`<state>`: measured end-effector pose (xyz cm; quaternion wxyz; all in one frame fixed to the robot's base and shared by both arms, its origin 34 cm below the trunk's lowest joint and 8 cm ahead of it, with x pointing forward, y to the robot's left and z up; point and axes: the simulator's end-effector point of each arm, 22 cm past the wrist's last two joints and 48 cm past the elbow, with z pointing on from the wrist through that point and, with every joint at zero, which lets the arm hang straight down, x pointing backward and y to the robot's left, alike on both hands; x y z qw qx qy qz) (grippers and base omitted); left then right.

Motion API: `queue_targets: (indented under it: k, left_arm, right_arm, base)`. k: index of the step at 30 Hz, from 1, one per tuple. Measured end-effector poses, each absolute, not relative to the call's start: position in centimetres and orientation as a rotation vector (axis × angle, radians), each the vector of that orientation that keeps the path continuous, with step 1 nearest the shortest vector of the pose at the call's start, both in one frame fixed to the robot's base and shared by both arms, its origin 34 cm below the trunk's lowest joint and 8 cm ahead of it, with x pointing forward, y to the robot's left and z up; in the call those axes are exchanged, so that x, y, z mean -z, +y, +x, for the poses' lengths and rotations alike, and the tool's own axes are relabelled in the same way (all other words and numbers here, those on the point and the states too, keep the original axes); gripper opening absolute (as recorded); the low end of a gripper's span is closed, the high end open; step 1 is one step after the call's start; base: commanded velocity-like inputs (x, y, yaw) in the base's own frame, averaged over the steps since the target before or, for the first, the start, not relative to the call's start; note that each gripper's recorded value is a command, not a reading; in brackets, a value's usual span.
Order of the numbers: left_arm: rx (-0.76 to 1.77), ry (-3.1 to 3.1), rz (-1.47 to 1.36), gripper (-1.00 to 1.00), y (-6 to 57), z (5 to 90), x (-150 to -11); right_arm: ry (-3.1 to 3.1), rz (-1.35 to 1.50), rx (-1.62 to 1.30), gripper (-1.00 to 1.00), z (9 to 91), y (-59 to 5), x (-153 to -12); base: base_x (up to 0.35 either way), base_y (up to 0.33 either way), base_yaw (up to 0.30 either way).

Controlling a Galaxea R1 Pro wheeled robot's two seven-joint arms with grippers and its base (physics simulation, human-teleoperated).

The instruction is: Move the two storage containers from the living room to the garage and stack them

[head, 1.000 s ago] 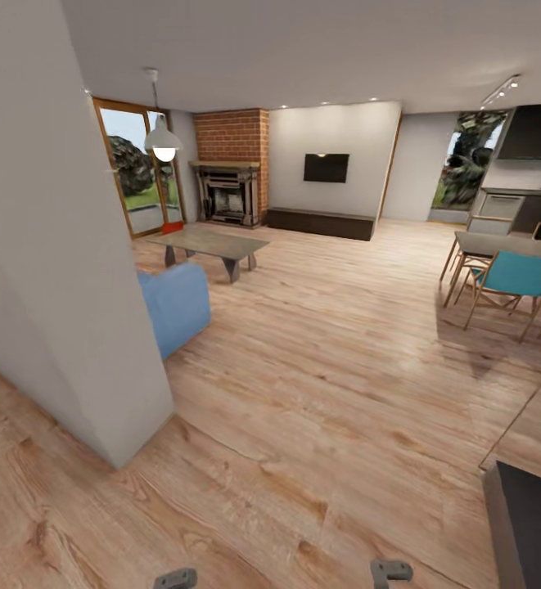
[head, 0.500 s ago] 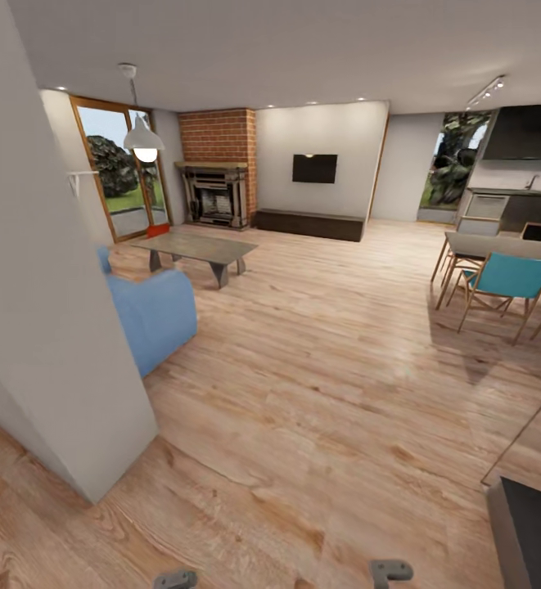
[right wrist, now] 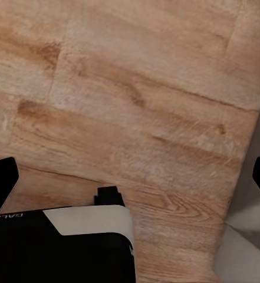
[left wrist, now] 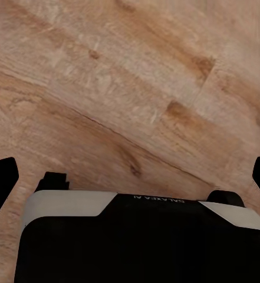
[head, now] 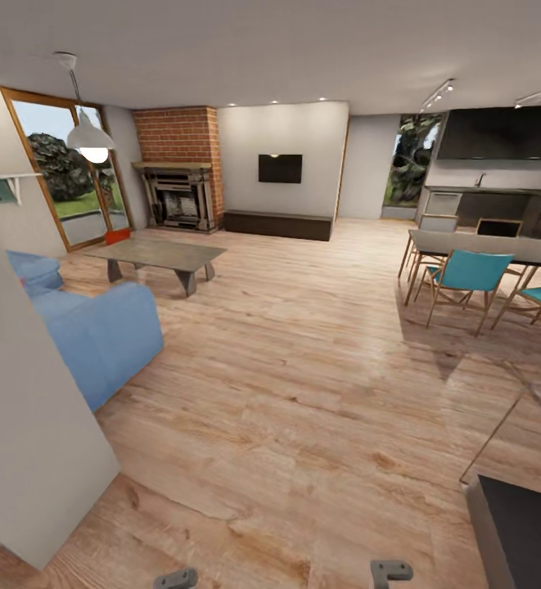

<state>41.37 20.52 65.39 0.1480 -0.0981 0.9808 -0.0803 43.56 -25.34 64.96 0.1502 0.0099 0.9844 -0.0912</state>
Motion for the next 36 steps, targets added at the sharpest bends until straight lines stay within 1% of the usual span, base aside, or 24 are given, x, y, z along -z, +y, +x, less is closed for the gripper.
queue_targets:
  k: [22,26,36]
  left_arm:
    - [0.231,2.821,-0.282,1.00,20.53,41.37,-65.39]
    - [0.231,2.821,-0.282,1.00,20.52,41.37,-65.39]
    - [0.231,2.821,-0.282,1.00,20.52,41.37,-65.39]
  right_arm:
    - [2.828,0.027,0.262,1.00,43.57,-25.33,-64.97]
    - [2.828,0.028,0.261,1.00,43.55,-25.26,-64.96]
    - [2.828,0.027,0.261,1.00,43.56,-25.24,-64.96]
  base:
    - [0.333,0.000,-0.009]
    - [0.333,0.000,-0.193]
    - [0.333,0.000,-0.272]
